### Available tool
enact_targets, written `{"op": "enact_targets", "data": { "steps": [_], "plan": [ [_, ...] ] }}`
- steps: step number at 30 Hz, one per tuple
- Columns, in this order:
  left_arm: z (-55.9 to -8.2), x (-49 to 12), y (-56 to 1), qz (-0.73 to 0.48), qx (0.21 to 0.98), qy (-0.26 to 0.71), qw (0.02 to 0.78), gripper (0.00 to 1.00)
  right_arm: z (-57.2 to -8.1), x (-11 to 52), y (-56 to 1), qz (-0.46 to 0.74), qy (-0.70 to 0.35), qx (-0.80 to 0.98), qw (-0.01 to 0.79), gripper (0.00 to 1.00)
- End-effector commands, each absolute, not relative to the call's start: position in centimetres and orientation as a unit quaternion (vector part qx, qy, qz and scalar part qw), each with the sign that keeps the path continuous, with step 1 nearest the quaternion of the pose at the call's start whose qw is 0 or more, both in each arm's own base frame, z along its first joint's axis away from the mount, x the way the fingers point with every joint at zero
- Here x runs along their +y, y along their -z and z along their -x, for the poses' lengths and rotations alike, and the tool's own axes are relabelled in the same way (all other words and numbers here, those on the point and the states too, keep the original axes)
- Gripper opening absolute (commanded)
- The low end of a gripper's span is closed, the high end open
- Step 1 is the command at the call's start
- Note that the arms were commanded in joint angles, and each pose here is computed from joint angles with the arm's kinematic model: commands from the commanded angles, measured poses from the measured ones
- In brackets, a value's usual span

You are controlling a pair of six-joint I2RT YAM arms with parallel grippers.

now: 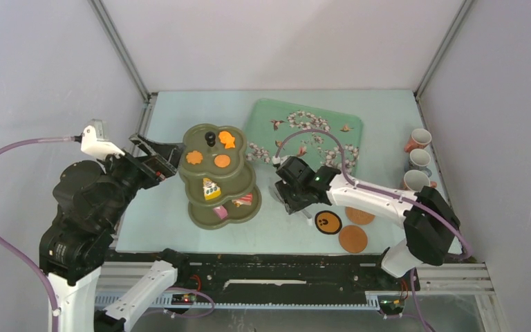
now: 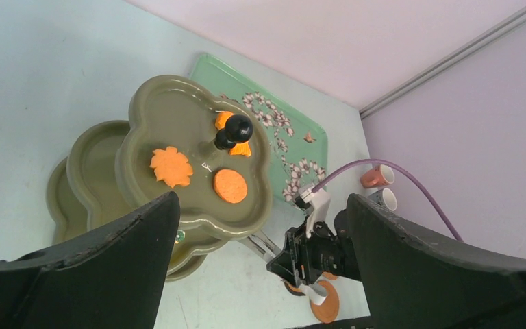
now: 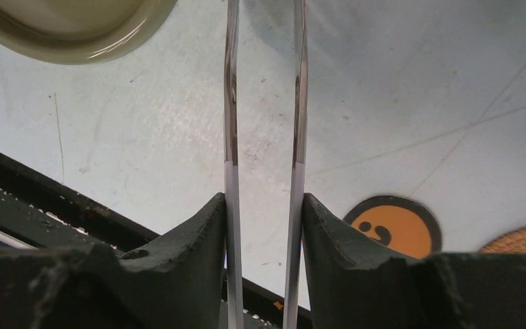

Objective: Serve the afternoon tea

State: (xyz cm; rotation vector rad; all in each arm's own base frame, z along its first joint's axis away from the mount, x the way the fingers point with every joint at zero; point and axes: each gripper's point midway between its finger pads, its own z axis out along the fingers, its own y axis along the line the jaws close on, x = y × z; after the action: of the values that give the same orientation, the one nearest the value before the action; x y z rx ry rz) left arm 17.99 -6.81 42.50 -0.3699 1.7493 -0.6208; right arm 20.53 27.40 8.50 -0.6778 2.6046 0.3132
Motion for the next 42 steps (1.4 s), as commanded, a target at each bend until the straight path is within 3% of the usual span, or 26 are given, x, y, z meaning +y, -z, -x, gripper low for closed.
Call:
{"op": "enact_targets", "data": {
  "steps": [1, 17, 24, 30, 34, 42],
  "plan": [
    [-17.8, -6.4, -42.0, 0.171, 0.756, 0.257, 0.577, 0.98, -20.9, 29.6, -7.7, 0.216, -0.128, 0.938, 0.237, 0.43],
    [-17.7, -6.8, -40.7, 0.160, 0.774, 0.254, 0.557, 0.98, -18.6, 31.8, -3.5, 0.166, -0.154, 0.957, 0.181, 0.49],
    [-16.8, -6.9, -40.6, 0.156, 0.773, 0.265, 0.555, 0.98, -18.6, 32.8, -4.6, 0.142, -0.189, 0.958, 0.164, 0.67],
    [-15.6, -6.5, -40.5, 0.155, 0.763, 0.271, 0.566, 0.98, -19.2, 32.3, -5.2, 0.122, -0.196, 0.959, 0.164, 0.70],
    [-14.6, -6.4, -40.4, 0.146, 0.760, 0.275, 0.570, 0.98, -19.7, 32.3, -7.8, 0.118, -0.216, 0.951, 0.189, 0.81],
    [-13.7, -6.7, -40.0, 0.084, 0.776, 0.257, 0.570, 0.98, -22.3, 25.6, -14.2, 0.059, -0.176, 0.943, 0.277, 0.83]
  ]
}}
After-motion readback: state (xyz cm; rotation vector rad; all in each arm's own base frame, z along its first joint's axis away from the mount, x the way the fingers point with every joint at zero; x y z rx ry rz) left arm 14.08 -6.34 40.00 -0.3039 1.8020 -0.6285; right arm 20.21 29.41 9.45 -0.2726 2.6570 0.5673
